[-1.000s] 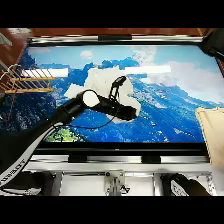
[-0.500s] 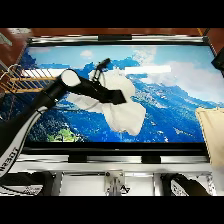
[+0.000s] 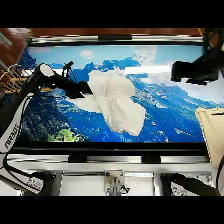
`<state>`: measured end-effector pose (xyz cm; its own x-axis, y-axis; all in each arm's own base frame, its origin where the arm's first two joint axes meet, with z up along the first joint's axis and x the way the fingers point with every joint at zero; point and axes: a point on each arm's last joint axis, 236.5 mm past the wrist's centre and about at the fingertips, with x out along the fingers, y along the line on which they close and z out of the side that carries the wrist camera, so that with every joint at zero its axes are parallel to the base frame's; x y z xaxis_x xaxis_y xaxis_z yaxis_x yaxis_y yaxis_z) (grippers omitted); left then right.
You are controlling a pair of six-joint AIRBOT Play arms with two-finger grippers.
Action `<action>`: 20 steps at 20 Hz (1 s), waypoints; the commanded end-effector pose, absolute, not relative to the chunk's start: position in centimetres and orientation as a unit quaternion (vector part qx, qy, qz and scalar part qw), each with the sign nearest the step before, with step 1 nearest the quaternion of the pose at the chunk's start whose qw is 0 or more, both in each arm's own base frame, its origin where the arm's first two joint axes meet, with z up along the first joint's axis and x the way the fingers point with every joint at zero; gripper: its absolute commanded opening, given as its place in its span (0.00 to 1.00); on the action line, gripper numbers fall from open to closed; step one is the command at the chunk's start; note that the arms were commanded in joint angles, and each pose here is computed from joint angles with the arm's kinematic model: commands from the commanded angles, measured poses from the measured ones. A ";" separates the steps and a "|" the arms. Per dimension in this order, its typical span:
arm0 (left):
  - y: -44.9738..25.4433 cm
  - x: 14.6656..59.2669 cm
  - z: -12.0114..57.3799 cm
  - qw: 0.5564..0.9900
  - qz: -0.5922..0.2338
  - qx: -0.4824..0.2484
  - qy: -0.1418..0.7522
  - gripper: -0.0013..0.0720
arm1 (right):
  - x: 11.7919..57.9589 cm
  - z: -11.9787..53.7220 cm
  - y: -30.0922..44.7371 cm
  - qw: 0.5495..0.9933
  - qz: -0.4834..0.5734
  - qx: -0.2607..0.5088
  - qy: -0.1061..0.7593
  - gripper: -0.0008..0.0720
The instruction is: Fold the shirts.
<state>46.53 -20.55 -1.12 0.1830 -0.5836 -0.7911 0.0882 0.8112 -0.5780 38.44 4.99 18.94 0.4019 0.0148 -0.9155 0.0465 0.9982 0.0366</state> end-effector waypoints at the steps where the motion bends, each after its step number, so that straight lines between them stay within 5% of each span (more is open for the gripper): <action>1: -21.7 48.3 -4.7 0.725 -0.222 -0.260 0.598 0.95 | 38.9 16.4 8.2 0.817 0.016 0.005 0.576 0.88; 7: -25.0 50.7 -6.6 0.744 -0.230 -0.288 0.557 0.94 | 35.1 14.6 12.4 0.758 0.074 0.020 0.648 0.88; 8: -25.4 51.0 -6.5 0.748 -0.229 -0.292 0.549 0.86 | 34.4 13.7 13.2 0.747 0.076 0.000 0.661 0.88; 10: -25.9 51.5 -6.2 0.757 -0.232 -0.289 0.539 0.19 | 33.5 11.4 14.9 0.735 0.084 -0.034 0.672 0.94; 11: -25.9 51.5 -5.9 0.761 -0.240 -0.280 0.535 0.09 | 32.7 9.8 15.8 0.724 0.087 -0.039 0.683 0.94; 16: -25.8 50.9 -3.1 0.763 -0.311 -0.218 0.524 0.08 | 26.3 1.8 20.9 0.624 0.144 0.024 0.768 0.94; 20: -24.8 51.4 0.7 0.786 -0.333 -0.190 0.485 0.08 | 24.9 -2.1 24.8 0.602 0.155 0.139 0.771 0.94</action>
<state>51.39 -25.22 -1.78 0.2925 -0.6979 -0.6537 0.2515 0.7157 -0.6515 26.51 21.48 0.32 -0.2042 0.2571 -0.9446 -0.0922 0.9556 0.2800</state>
